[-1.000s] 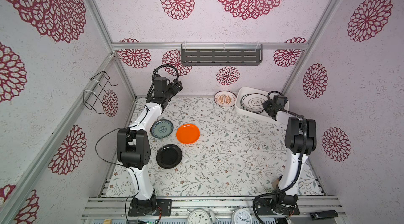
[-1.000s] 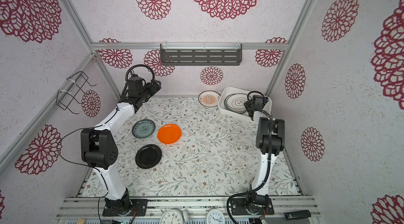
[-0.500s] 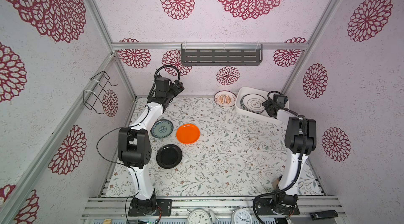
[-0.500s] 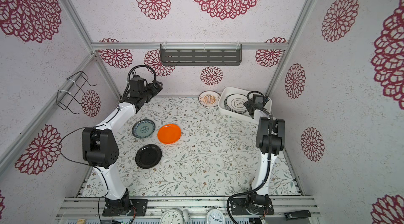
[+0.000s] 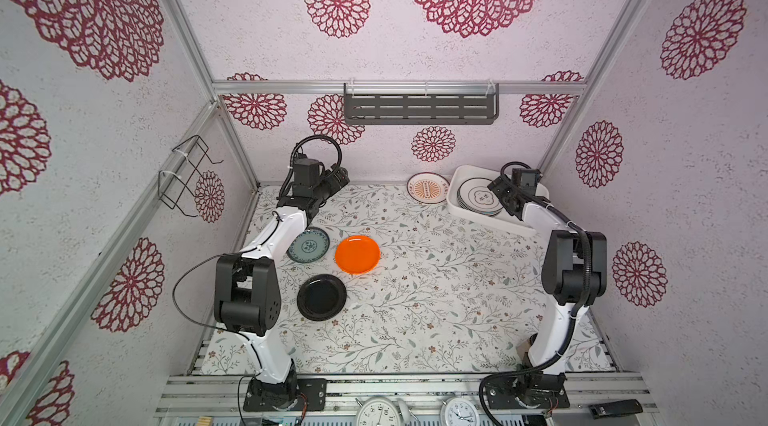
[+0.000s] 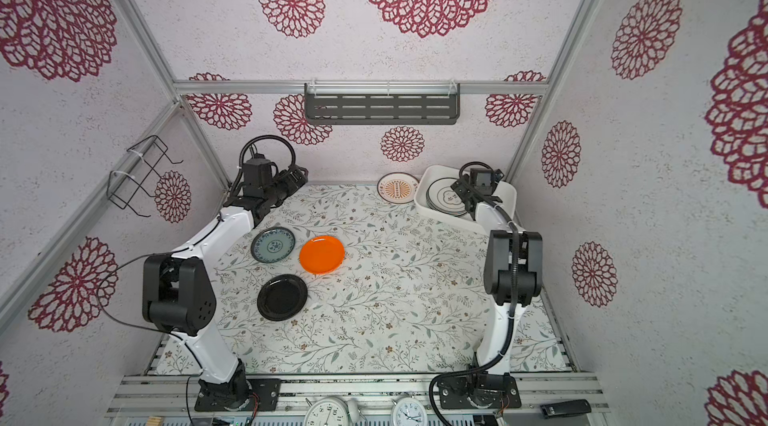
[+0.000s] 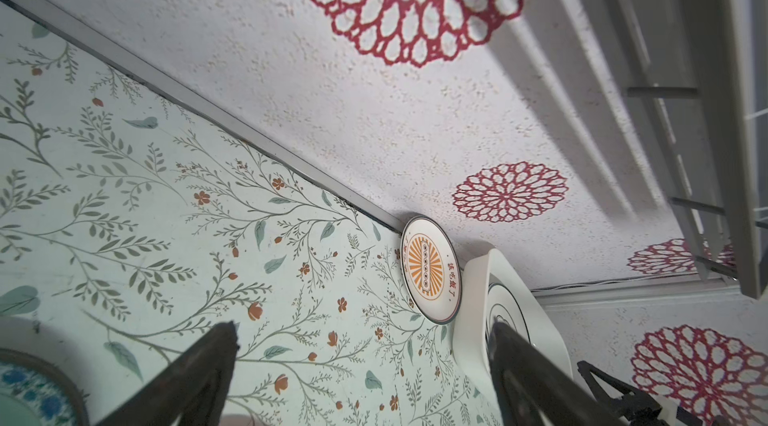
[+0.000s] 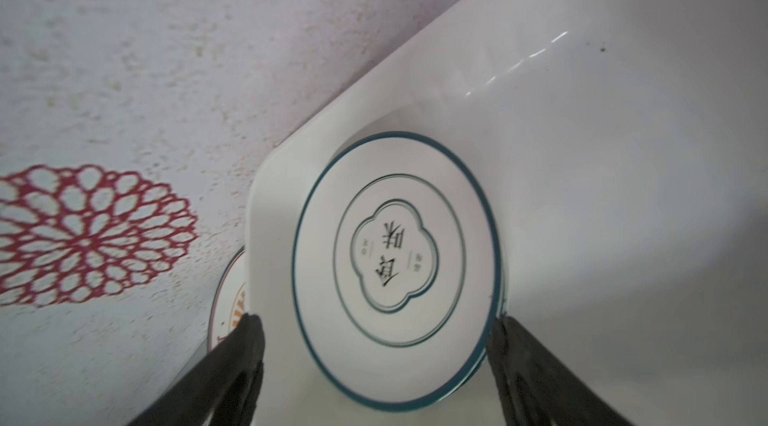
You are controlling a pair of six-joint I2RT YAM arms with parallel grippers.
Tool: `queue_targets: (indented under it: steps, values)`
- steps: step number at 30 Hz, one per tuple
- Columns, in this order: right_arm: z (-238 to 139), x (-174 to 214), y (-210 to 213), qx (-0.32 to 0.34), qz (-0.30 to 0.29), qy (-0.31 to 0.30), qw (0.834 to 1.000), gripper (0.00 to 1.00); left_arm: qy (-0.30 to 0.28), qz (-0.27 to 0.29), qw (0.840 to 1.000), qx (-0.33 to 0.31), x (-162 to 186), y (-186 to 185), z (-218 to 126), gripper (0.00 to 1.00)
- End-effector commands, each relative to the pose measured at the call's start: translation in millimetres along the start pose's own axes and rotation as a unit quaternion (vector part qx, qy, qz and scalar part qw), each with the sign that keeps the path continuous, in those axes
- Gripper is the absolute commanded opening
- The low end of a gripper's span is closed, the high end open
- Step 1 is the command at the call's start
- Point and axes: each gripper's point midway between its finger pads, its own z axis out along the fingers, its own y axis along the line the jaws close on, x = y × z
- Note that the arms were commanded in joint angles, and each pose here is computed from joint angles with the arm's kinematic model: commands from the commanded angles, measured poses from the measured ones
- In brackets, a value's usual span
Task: Place the plates into the plastic bin on the countertop
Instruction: 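Lower the plate onto the stack and open the right gripper, then move the right gripper to the orange sunburst plate and grip its rim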
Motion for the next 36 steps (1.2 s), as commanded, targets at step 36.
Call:
queue_targets:
  steps: [36]
  values:
    - [-1.5, 199.4, 132.2, -0.077, 0.257, 0.023, 0.963, 0.90, 0.026, 0.075, 0.995, 0.053, 16.3, -20.7, -95.7, 0.97]
